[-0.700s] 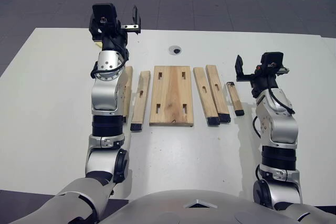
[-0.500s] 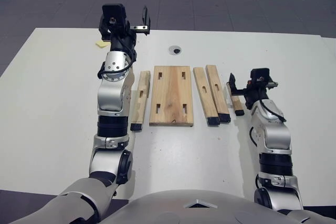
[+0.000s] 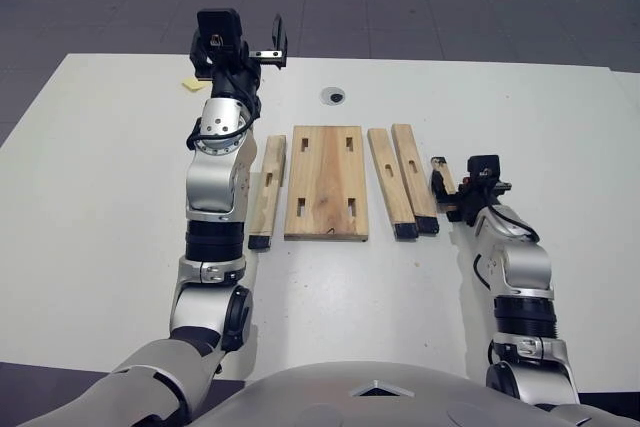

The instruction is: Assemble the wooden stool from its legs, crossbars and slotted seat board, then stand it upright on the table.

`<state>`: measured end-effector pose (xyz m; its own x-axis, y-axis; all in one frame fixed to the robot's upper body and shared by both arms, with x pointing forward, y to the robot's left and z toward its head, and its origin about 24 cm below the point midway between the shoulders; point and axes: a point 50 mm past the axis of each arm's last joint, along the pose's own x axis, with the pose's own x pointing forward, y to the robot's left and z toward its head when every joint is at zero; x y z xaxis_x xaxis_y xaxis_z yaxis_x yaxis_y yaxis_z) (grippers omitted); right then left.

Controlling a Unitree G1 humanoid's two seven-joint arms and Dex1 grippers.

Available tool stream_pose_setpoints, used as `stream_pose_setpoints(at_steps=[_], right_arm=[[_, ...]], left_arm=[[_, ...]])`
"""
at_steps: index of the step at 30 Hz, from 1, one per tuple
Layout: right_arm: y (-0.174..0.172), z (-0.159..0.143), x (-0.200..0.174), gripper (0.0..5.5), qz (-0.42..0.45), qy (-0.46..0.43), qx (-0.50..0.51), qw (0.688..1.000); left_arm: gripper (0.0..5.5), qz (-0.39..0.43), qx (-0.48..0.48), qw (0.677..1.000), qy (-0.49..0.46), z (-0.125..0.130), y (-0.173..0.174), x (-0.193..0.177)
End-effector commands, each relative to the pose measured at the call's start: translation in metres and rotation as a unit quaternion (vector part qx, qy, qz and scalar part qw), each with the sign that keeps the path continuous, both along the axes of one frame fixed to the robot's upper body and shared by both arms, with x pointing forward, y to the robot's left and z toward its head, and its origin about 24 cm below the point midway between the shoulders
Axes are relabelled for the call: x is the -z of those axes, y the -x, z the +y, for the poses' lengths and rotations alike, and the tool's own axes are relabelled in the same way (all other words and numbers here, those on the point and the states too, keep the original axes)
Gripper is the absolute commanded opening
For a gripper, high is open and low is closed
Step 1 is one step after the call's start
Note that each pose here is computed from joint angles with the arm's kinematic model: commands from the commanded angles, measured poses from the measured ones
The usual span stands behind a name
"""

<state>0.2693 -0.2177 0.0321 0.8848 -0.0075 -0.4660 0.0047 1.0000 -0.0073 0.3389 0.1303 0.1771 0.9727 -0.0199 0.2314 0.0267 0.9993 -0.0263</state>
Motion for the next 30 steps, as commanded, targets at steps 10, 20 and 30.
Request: stream_pose_setpoints(at_steps=[10, 20, 30], right_arm=[[0.018, 0.004, 0.023, 2.69, 0.161, -0.08, 0.003, 0.984], [0.016, 0.006, 0.021, 1.47, 0.183, -0.093, -0.016, 0.978], [-0.017, 0.0, -0.062, 1.26, -0.106, 0.01, -0.087, 0.99]], left_arm=[[5.4, 0.004, -0.025, 1.0, 0.003, 0.005, 0.001, -0.008], [5.4, 0.021, -0.037, 0.999, 0.004, 0.009, -0.001, -0.002], [5.4, 0.051, -0.019, 0.998, 0.031, 0.013, -0.003, 0.008]])
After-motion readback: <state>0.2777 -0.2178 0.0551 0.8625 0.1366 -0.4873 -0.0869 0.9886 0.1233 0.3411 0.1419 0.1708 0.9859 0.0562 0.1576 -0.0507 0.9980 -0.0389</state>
